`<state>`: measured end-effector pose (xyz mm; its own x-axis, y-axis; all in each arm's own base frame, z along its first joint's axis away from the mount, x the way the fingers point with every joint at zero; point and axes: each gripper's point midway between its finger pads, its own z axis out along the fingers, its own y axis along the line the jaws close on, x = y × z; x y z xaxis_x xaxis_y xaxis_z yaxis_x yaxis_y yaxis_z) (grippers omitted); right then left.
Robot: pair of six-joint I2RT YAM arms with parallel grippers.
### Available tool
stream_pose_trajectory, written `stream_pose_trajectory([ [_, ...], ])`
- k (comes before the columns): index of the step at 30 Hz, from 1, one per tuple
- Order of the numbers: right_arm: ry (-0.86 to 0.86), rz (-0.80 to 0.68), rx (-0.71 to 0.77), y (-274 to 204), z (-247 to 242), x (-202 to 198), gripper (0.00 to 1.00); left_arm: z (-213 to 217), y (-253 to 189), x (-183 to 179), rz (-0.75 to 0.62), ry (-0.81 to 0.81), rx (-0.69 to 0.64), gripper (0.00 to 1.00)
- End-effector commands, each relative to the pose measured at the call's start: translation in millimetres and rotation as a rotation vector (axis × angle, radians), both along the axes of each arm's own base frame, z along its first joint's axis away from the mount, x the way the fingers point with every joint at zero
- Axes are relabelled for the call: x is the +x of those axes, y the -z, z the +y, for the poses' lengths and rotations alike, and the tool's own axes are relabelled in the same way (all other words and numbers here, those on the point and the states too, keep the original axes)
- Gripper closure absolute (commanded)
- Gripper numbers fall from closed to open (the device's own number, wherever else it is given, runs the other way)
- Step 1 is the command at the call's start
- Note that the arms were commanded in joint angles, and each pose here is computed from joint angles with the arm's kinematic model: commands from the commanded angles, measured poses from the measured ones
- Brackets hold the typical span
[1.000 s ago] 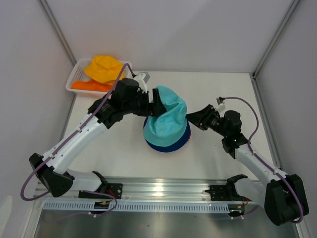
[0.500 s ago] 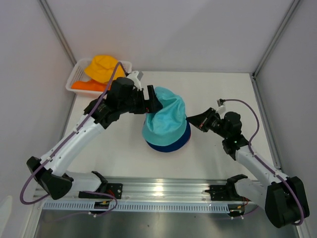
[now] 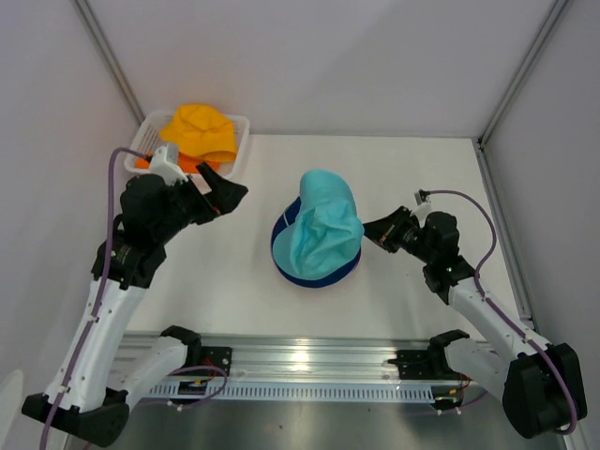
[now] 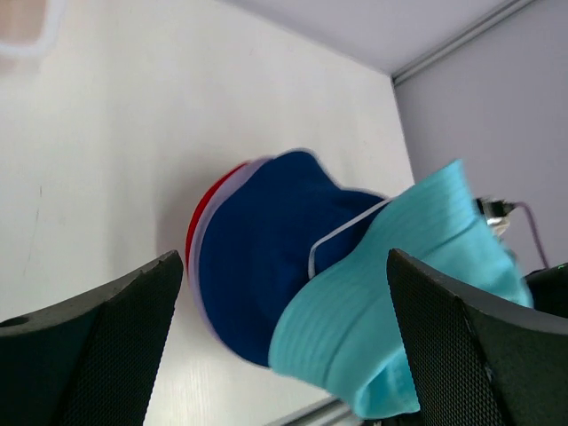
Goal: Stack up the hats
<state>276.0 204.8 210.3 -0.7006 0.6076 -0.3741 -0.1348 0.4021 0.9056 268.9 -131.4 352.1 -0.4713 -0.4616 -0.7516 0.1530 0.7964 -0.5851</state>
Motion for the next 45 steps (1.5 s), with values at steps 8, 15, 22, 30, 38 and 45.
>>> stream_pose_trajectory([
  [8,0.03,0.001,-0.042,-6,-3,9,1.0,-53,102,-2,0.188,0.259,-0.397,0.09],
  [15,0.039,0.013,-0.072,-6,-3,11,1.0,-72,96,-20,0.144,0.456,-0.401,0.14],
  [22,0.046,0.031,-0.082,-2,-4,12,1.0,-80,98,-36,0.144,0.554,-0.397,0.13],
  [30,0.059,0.031,-0.089,-4,-6,13,1.0,-100,102,-44,0.193,0.646,-0.382,0.14],
  [38,0.058,0.031,-0.091,-4,-5,12,1.0,-123,90,-51,0.188,0.73,-0.383,0.49],
  [45,0.061,0.043,-0.093,-7,-7,8,1.0,-117,66,-48,0.104,0.682,-0.375,0.99],
])
